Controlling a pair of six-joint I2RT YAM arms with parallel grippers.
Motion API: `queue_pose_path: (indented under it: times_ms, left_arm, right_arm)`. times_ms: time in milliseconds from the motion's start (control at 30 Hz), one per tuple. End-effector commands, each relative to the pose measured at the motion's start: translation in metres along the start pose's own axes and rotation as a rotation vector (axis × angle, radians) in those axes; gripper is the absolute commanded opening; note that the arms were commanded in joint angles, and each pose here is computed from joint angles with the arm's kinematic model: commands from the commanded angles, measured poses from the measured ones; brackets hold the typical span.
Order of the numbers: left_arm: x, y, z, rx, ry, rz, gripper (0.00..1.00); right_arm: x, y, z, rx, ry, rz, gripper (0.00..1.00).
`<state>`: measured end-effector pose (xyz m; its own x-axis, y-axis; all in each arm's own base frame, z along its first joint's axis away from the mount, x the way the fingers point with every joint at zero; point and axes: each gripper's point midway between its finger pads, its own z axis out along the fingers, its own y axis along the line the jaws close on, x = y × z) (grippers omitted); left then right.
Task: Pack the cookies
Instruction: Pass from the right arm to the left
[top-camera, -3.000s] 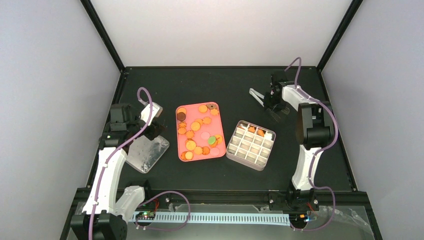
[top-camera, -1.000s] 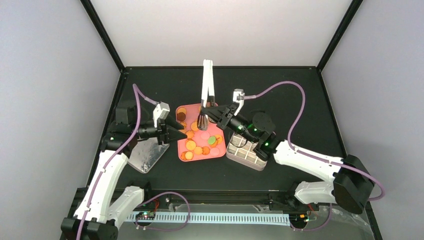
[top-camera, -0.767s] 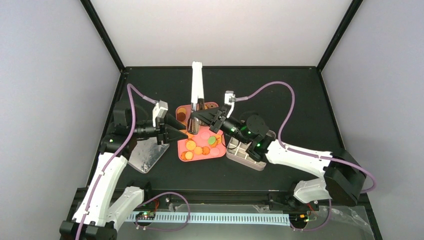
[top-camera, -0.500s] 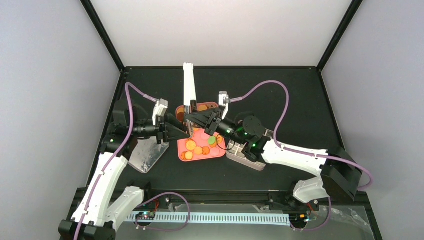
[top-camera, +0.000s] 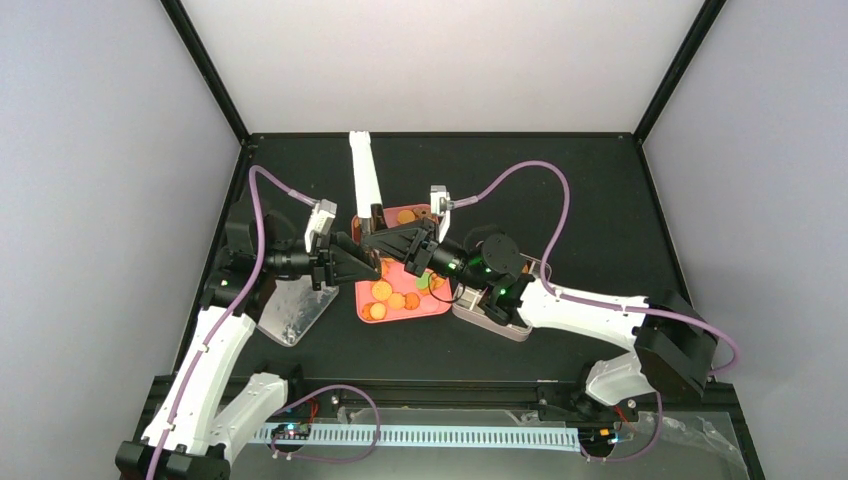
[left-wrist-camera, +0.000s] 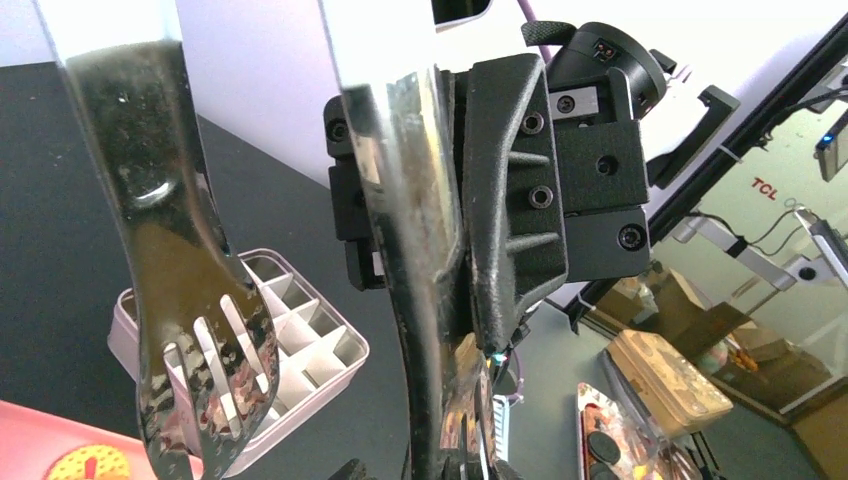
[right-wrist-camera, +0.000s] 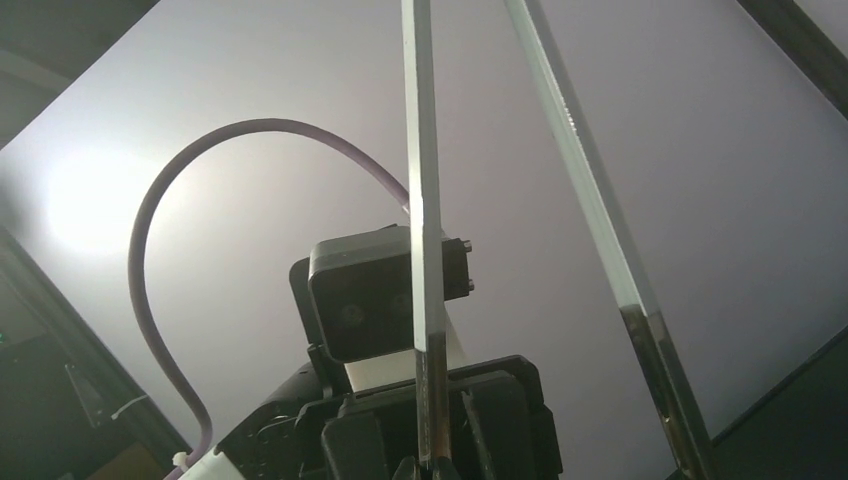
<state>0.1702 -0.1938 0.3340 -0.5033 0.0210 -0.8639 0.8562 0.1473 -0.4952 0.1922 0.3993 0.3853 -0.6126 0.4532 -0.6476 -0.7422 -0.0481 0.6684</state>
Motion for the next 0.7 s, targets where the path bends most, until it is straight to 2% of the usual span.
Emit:
queue_pose_path:
  times_ms: [0, 133, 233, 433, 467, 533, 667]
  left_arm:
    - [-0.004, -0.005, 0.0, 0.016, -0.009, 0.018, 0.26]
    - [-0.003, -0.007, 0.0, 0.022, -0.007, 0.028, 0.03]
    - [0.003, -0.007, -0.001, 0.023, 0.008, 0.059, 0.02]
    - [0.027, 0.004, -0.004, -0.075, 0.096, 0.186, 0.02]
    - [0.031, 0.005, -0.005, -0.087, 0.112, 0.208, 0.02]
    - [0.036, 0.006, -0.007, -0.1, 0.138, 0.242, 0.02]
    - [0.043, 0.003, -0.009, -0.107, 0.167, 0.295, 0.02]
  right_arm:
    - [-0.005, 0.033, 0.003, -0.126, -0.031, -0.021, 0.01]
    - [0.003, 0.029, 0.005, -0.12, 0.0, -0.026, 0.01]
    - [0.01, 0.019, 0.003, -0.076, 0.026, -0.038, 0.08]
    - [0.013, 0.003, -0.007, 0.048, 0.154, -0.17, 0.49]
    - [0.015, -0.001, -0.009, 0.065, 0.18, -0.183, 0.53]
    - [0.013, -0.005, -0.017, 0.089, 0.213, -0.206, 0.67]
    - [0.008, -0.02, -0.029, 0.151, 0.284, -0.239, 0.81]
